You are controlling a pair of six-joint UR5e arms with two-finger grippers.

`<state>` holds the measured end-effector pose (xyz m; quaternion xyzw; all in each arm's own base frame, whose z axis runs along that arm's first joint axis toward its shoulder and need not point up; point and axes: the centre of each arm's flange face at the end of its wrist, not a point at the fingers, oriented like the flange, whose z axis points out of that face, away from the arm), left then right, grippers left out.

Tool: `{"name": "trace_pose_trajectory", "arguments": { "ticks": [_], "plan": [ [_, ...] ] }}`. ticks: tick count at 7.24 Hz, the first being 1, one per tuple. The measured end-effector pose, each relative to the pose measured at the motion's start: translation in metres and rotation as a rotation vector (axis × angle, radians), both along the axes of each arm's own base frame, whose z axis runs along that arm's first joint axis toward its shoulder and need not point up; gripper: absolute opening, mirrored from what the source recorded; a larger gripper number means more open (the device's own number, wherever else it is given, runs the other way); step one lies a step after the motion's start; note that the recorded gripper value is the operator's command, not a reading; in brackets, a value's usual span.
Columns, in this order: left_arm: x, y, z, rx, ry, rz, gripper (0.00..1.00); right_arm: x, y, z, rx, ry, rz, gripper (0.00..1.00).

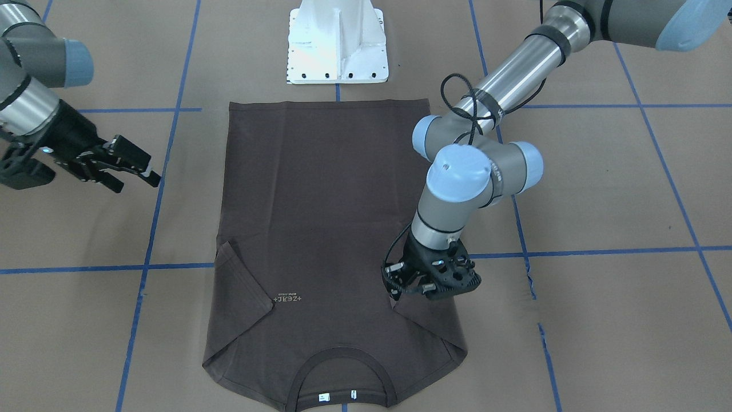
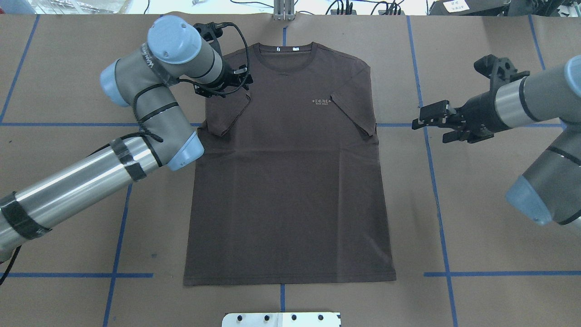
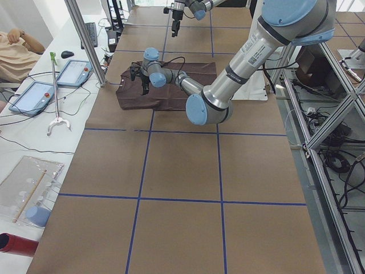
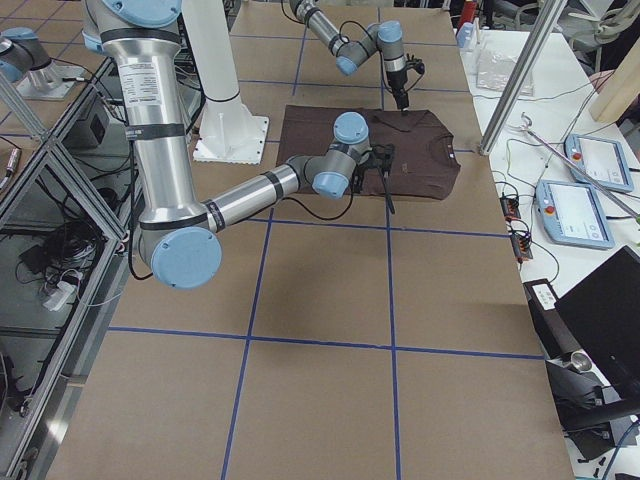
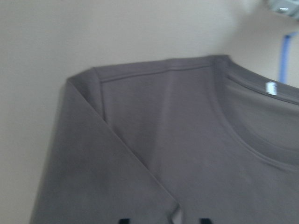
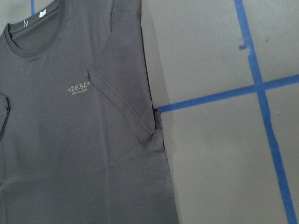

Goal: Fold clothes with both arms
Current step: 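Move both grippers to the hem corners nearest the robot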

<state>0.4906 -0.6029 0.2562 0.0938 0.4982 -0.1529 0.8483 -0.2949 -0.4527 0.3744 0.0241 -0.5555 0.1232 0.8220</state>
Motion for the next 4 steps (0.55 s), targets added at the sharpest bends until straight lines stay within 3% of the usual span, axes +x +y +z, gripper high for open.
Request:
{"name": "trace_pose_trajectory", "arguments": {
  "ticks": [2,4],
  "plan": [
    [-0.048,0.061,0.004,0.022,0.092,0.092,0.77,-0.073,0.074,0.002,-0.081,0.043,-0.013,0.94],
    [-0.080,0.097,0.005,0.023,0.138,0.145,0.79,-0.149,0.167,-0.006,-0.171,0.176,0.056,0.82]
  ]
}}
